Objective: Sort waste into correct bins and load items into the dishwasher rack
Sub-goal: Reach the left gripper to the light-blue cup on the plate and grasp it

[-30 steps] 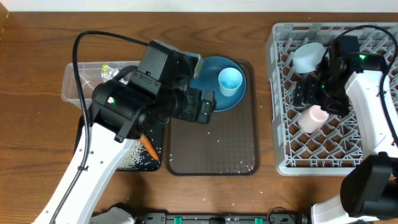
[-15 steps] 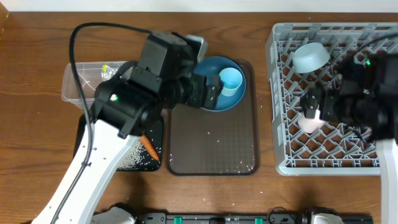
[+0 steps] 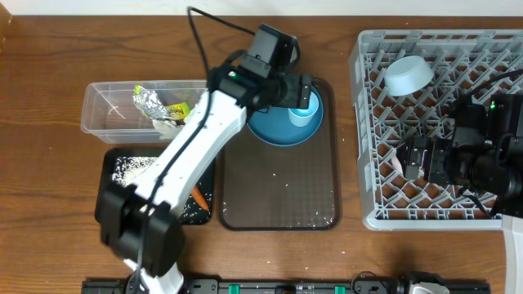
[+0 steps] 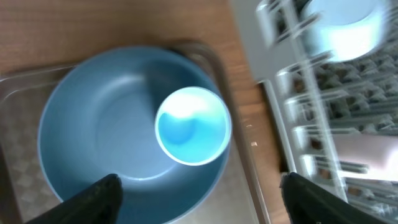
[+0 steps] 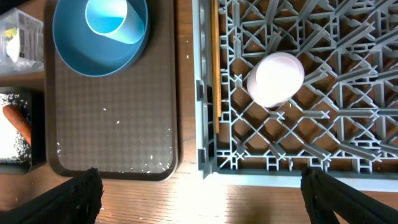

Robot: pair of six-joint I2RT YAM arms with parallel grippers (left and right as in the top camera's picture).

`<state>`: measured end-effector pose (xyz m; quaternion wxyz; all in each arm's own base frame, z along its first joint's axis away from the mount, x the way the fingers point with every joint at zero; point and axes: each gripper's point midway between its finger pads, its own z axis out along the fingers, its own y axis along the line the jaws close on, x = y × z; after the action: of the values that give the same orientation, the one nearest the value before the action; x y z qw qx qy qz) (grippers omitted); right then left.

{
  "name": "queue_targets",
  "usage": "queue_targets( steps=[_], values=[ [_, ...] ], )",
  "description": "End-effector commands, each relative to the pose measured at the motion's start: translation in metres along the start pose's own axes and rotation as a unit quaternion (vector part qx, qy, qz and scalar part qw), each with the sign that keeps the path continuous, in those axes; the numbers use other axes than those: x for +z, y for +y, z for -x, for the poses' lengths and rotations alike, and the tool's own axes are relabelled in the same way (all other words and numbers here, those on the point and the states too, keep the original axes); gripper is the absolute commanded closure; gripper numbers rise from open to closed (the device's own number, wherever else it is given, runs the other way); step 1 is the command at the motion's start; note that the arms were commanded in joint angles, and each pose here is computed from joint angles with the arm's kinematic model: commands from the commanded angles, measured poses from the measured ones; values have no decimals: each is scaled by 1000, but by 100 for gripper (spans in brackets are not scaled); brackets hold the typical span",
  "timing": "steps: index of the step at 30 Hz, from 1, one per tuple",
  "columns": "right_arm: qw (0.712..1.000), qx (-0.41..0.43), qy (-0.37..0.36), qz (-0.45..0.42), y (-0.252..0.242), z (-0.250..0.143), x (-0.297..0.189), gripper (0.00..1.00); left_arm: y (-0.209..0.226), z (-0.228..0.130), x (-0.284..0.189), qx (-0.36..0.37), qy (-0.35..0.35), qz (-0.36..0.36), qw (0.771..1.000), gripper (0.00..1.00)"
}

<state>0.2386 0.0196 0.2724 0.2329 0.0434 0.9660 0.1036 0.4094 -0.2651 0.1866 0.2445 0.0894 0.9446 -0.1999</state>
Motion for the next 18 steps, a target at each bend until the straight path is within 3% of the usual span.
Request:
queue_targets(
  steps=[1,7,11,13,18],
  values=[
    [1000,2,6,2,-3,-2,4,1,16,-7,22,-25,16,31,999,25],
    [1000,4,14,1,-5,-6,15,1,32,-30,63,-44,63,52,996,26],
    [1000,6,23,1,-8,-10,25,1,40,-41,81,-47,83,60,994,33],
    [1000,7,27,1,-9,-12,30,1,42,-44,86,-48,87,62,993,38],
    [999,8,31,1,-10,-14,34,1,42,-40,95,-46,79,58,994,40]
  ],
)
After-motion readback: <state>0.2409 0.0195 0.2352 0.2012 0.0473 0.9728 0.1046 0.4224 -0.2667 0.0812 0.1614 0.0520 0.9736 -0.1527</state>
